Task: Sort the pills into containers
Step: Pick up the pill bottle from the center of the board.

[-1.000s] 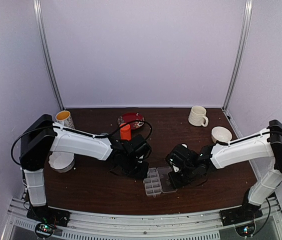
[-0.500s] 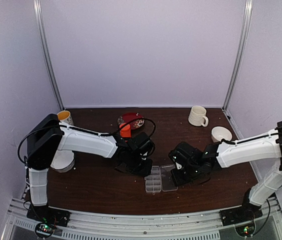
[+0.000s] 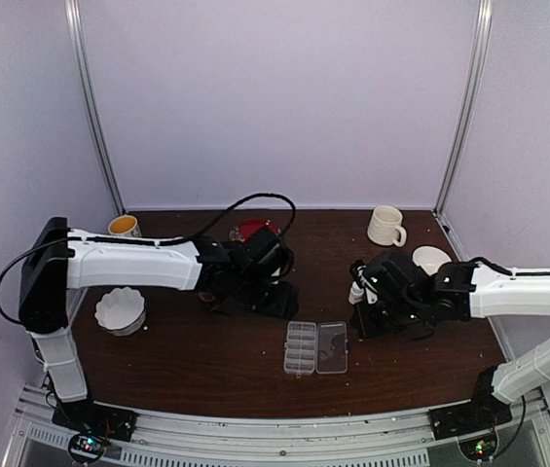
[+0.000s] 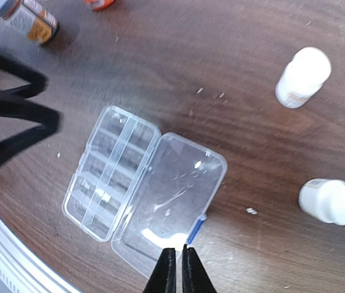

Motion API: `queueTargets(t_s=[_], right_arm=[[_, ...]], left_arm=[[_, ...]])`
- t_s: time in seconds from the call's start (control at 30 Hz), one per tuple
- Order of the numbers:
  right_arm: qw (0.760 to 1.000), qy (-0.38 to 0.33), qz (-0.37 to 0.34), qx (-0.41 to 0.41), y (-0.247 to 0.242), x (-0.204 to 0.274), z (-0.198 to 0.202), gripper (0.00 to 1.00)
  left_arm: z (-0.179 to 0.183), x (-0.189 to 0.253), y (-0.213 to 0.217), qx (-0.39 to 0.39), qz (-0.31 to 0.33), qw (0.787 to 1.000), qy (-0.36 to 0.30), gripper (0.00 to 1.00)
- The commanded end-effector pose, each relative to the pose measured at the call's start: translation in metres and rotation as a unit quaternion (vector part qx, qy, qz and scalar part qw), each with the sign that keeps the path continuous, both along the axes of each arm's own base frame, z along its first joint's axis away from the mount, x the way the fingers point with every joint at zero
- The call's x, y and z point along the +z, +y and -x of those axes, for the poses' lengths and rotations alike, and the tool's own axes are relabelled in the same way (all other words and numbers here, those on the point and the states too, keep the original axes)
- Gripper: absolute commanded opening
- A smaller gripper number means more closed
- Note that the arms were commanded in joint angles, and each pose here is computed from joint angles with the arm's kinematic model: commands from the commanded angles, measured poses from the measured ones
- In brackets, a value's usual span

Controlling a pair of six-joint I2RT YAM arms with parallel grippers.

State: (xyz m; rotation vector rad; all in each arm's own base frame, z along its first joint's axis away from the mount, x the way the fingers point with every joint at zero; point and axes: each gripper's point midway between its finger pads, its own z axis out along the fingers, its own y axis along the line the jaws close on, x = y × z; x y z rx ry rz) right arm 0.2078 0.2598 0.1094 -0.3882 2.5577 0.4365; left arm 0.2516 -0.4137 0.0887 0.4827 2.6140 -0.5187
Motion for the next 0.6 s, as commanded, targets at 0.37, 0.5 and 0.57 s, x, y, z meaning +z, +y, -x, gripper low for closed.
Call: queueTargets(t_s=[0.37, 0.5, 0.57], right_arm=[[0.993, -0.108, -0.001, -0.054, -0.052, 0.071, -0.042, 0.48], [0.992, -0.115, 0.008, -0.055, -0.059, 0.077, -0.044, 0.80], [0.991, -0.117, 0.012, -0.059, -0.062, 0.079, -0.044, 0.98]], left_arm=[[-0.018, 0.094, 0.136, 0.095, -0.064, 0.986, -0.125, 0.95], [-0.026, 0.093, 0.164, 0.109, -0.087, 0.983, -0.118, 0.98], [-0.032, 0.089, 0.177, 0.116, -0.100, 0.982, -0.109, 0.98]])
